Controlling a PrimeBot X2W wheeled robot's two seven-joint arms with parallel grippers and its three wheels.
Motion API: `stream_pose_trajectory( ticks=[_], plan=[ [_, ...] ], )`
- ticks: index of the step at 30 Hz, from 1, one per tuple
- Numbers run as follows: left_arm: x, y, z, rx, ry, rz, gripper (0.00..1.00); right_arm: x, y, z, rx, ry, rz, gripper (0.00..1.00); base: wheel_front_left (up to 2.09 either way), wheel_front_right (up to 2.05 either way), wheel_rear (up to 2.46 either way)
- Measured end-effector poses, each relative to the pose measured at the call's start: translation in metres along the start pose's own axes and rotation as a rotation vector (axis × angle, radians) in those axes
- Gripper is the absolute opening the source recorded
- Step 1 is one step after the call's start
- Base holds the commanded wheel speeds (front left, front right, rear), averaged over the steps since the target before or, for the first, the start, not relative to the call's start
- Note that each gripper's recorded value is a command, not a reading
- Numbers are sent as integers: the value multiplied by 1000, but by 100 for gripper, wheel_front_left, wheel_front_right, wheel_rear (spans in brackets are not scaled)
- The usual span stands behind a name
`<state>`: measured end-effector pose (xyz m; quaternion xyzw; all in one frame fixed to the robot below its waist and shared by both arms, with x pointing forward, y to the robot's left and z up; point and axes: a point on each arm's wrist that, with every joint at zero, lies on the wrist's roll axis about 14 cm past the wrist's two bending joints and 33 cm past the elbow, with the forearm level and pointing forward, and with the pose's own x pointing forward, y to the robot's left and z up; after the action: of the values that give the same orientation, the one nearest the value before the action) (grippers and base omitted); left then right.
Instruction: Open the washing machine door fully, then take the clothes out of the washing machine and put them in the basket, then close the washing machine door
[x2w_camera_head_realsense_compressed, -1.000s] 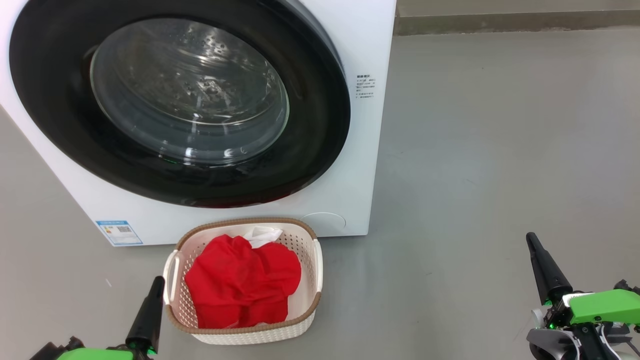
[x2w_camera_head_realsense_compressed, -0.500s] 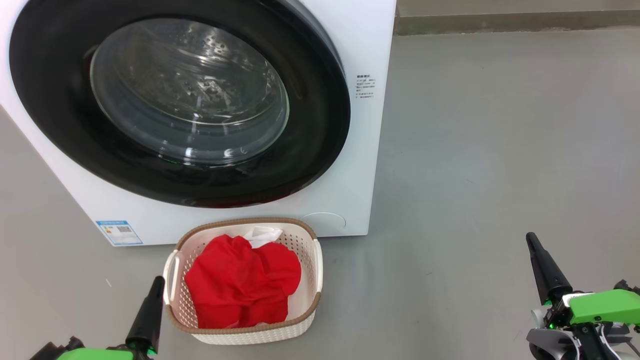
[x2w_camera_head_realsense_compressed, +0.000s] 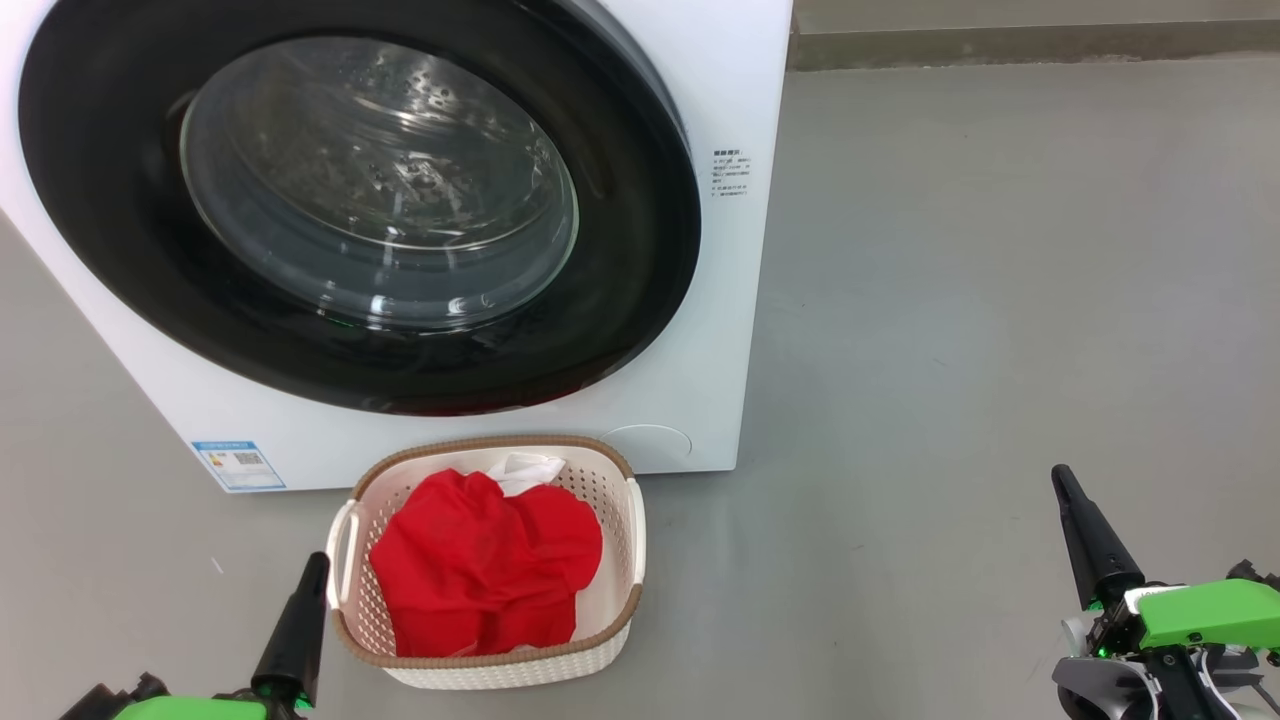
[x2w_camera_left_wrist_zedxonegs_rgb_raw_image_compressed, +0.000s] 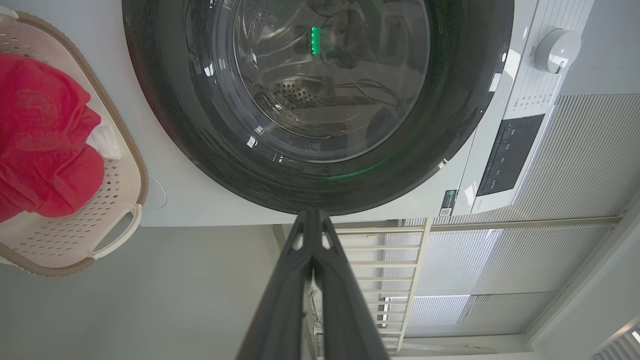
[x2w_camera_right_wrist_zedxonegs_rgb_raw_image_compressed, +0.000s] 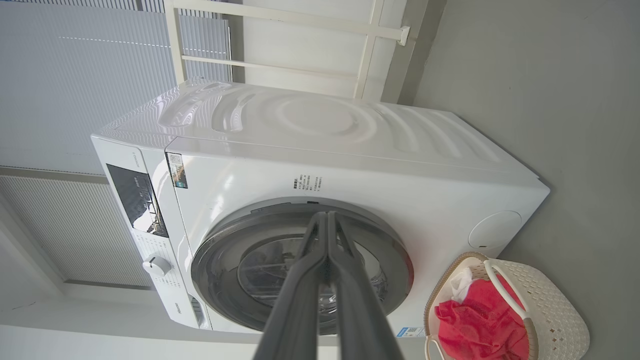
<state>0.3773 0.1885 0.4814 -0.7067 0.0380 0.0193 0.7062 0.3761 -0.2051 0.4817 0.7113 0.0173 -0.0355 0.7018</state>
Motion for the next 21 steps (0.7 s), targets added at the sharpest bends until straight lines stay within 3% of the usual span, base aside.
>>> stream_pose_trajectory(
  ticks=[21],
  plan=[
    [0,0,0,0,0,0,0,0,0,1,0,-2,0,0,0,0,0]
  ],
)
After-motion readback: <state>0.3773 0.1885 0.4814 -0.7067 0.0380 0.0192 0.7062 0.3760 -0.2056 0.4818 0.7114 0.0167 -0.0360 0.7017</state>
